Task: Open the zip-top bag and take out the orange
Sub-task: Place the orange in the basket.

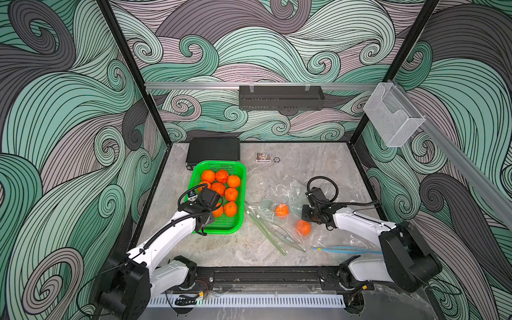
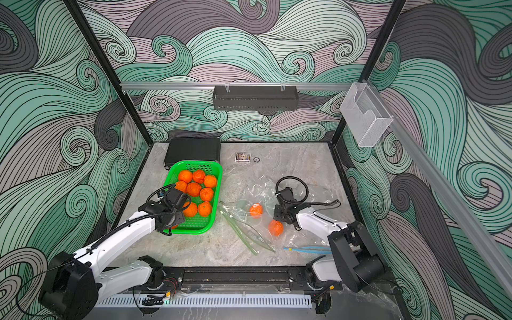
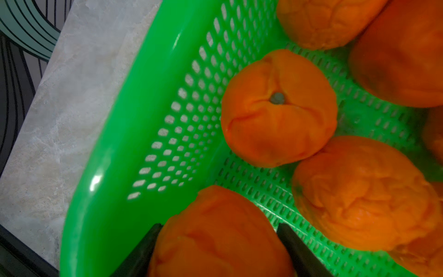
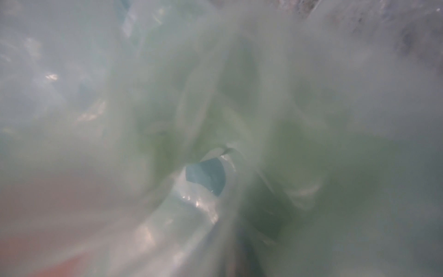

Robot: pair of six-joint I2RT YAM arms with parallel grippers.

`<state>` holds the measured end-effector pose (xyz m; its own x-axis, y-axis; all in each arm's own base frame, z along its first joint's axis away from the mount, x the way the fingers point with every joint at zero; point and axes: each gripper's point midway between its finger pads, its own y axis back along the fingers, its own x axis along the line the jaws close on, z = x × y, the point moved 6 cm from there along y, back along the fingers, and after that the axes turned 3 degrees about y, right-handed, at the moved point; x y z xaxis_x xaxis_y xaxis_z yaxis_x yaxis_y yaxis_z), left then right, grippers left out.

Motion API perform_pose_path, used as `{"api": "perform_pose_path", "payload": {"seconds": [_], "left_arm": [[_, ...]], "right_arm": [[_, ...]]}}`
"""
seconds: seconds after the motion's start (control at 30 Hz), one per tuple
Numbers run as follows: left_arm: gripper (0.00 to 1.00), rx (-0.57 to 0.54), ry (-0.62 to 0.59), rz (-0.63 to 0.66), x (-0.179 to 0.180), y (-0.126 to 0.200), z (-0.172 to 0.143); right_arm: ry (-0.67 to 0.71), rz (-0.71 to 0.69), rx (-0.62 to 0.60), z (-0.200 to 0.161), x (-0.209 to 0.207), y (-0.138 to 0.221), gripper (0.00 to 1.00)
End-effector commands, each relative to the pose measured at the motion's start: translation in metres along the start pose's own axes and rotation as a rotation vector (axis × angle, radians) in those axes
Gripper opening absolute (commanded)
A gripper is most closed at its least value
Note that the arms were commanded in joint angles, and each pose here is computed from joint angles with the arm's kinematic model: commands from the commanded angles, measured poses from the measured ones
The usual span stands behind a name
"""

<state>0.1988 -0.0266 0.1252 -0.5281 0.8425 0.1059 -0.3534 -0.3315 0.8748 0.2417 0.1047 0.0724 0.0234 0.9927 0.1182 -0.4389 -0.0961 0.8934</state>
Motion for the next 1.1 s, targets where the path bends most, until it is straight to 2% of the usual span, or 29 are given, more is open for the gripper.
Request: {"api": "perform_pose_path", "payload": {"seconds": [0.0,0.3,0.47,0.63,0.83,0.9,1.07], "left_arm": [[0.68,0.012,0.018,0.010,0.002,-0.009,0.001],[0.83,0.048,-0.003,0.022,-0.001,-0.017,0.001],[0.84,0.046,0.003,0.016,0.001,-0.010,0.006],[0.84,0.057,0.004,-0.042,-0.001,0.011,0.013],[0.80,0.029,0.008,-0.150,0.003,0.043,0.021],[0.76,0.028,-0.017,-0.248,-0.001,0.054,0.020],[0.54,0.073,-0.013,-0.435,-0.015,0.053,0.004]], "right_arm": [[0.007,0.001,-0.020,0.002,0.002,0.003,0.13],[0.009,-0.002,-0.020,0.002,0.001,0.003,0.13],[0.010,-0.001,-0.021,0.002,0.002,0.003,0.13],[0.011,-0.001,-0.019,0.002,0.002,0.002,0.13],[0.013,-0.002,-0.021,0.002,0.002,0.003,0.13],[0.013,-0.006,-0.019,0.002,0.002,0.002,0.13],[0.017,-0.008,-0.018,0.002,0.002,0.002,0.13]]}}
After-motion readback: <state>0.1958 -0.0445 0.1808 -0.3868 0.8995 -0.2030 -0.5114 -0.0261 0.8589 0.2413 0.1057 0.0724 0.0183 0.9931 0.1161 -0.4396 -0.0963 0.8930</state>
